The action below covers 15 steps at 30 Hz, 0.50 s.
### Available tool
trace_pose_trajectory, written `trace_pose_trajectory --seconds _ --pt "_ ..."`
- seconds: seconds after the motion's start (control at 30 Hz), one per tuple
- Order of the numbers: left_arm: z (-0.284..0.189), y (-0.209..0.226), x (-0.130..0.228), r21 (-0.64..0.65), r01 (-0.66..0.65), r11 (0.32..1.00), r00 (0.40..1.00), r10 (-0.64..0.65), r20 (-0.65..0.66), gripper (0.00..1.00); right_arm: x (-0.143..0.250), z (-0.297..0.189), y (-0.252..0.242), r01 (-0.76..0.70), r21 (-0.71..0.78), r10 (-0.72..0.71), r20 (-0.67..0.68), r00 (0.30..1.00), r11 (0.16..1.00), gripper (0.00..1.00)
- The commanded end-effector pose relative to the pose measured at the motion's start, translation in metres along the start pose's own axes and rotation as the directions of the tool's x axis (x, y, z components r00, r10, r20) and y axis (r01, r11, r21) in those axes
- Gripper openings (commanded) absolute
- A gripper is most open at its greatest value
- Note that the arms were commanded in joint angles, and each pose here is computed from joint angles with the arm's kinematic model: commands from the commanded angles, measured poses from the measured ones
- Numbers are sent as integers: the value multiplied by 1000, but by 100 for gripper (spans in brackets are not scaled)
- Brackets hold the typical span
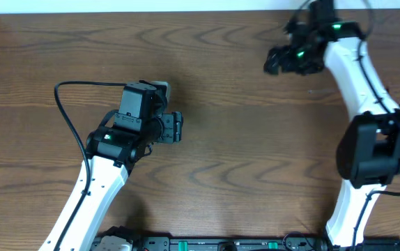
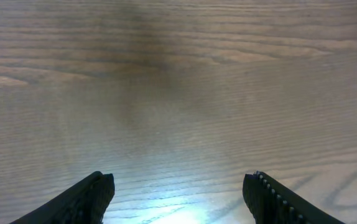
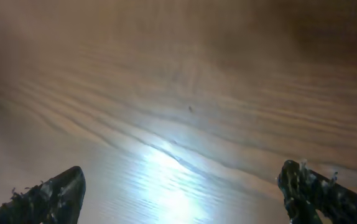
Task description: Untangle cables
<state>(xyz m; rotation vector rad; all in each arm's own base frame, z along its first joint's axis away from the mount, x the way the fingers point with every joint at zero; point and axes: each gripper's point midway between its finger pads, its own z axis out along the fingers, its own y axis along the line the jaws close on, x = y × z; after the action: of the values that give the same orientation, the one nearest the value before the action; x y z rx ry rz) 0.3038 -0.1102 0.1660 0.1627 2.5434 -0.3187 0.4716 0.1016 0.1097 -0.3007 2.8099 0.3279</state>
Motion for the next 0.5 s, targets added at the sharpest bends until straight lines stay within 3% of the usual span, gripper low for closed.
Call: trace_pose_trajectory --seconds 0.0,0.2,0.23,0.47 --pt "-3 7 -7 -40 -6 999 1000 7 20 72 -4 -48 -15 171 267 -181 13 983 949 95" --pt "-3 7 -7 -40 -6 999 1000 7 19 72 0 -154 21 74 238 -129 226 966 968 91" --pt "-3 7 -7 -40 -6 999 1000 7 20 72 11 -192 29 47 234 -115 288 951 971 91" --pt "-6 6 -8 -38 -7 999 1000 8 29 72 69 -289 45 -16 222 -83 429 899 975 92"
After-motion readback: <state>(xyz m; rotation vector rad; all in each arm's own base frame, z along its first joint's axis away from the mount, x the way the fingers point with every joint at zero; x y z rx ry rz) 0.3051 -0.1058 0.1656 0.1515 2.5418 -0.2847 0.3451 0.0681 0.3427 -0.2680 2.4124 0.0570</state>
